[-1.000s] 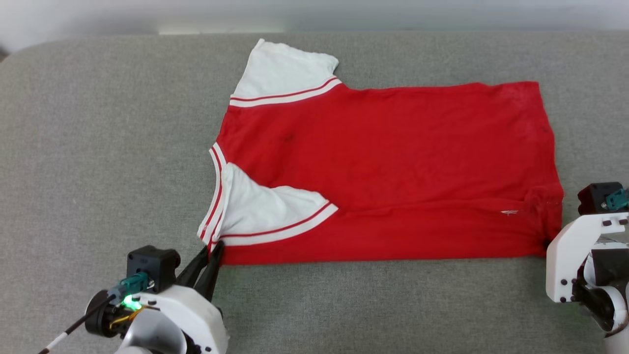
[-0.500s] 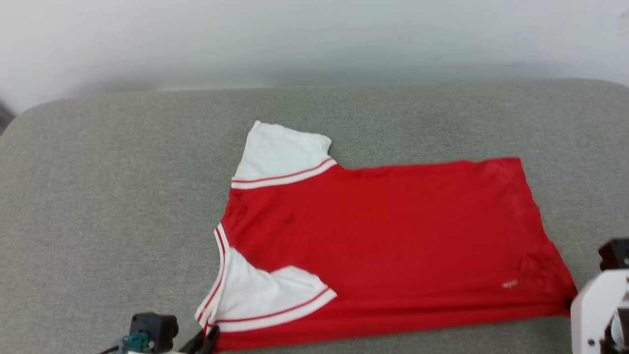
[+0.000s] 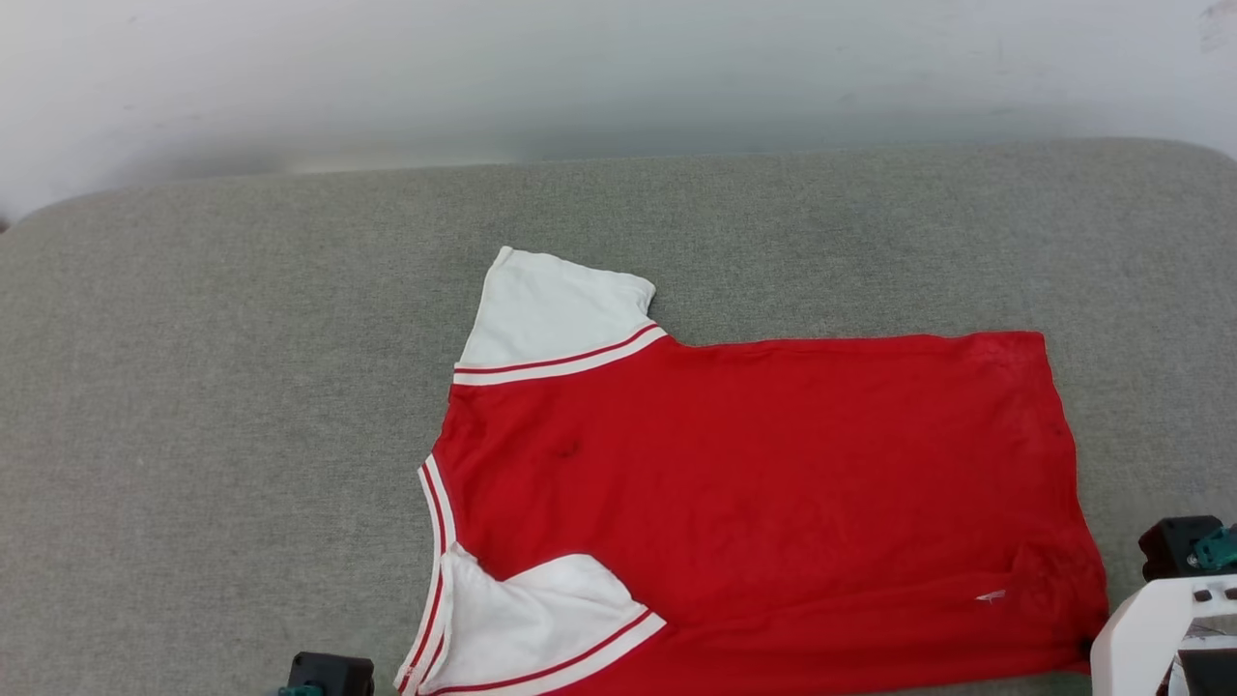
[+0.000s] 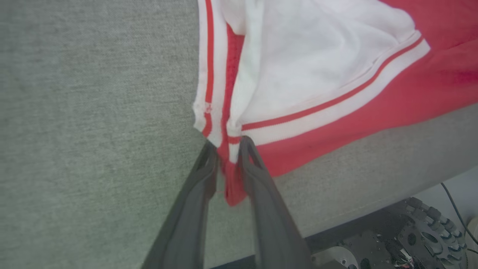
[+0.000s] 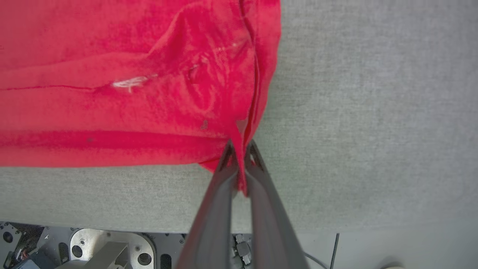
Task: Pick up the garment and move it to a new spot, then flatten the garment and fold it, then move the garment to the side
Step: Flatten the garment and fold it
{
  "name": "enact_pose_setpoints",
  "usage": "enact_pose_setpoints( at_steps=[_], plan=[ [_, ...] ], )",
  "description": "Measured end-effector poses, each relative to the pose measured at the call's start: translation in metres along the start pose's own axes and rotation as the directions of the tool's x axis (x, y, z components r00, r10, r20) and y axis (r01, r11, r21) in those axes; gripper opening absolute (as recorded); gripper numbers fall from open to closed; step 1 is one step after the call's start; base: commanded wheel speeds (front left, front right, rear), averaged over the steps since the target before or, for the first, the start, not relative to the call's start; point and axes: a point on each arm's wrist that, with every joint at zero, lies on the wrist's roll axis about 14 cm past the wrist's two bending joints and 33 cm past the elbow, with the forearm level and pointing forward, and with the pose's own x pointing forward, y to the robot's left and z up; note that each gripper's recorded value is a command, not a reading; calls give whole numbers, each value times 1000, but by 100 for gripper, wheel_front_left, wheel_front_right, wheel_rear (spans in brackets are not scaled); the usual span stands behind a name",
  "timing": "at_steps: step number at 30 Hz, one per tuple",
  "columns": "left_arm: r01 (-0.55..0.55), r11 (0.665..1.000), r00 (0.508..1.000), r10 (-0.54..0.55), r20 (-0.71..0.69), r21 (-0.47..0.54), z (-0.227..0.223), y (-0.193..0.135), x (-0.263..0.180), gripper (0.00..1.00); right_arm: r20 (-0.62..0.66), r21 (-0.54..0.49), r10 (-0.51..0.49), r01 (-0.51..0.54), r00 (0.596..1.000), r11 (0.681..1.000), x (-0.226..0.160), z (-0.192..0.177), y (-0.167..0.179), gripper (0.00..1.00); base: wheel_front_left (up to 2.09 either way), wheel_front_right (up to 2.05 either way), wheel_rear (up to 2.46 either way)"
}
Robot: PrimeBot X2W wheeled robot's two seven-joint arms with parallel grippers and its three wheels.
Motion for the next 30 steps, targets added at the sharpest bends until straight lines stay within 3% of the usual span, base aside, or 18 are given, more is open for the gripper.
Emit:
enact_pose_setpoints(
  at_steps=[5, 10, 15, 19, 25, 30],
  plan=[
    [0, 1000, 997, 0, 77, 6, 15, 3, 1, 100, 73, -18, 24, -23, 997, 1000, -1, 17, 7, 100, 0, 0, 0],
    [4, 1000, 958, -8, 285, 14, 58, 1, -6, 100, 289, -23, 19, -13, 957, 1000, -21, 65, 4, 100, 0, 0, 0],
    [-3, 999, 823, -16, 568, 33, 115, 1, -27, 100, 521, -44, 36, -15, 853, 999, -50, 110, 10, 100, 0, 0, 0],
    [-7, 1000, 731, 3, 683, 3, 142, 2, -40, 100, 668, -35, 61, -50, 742, 998, -69, 132, 20, 100, 0, 0, 0],
    [-12, 1000, 654, 18, 756, -13, 166, 4, -53, 100, 804, -42, 82, -81, 590, 996, -89, 149, 32, 100, 0, 0, 0],
    [4, 1000, 618, 8, 786, -13, 173, 2, -58, 100, 874, -45, 93, -110, 477, 993, -100, 154, 44, 100, 0, 0, 0]
  ],
)
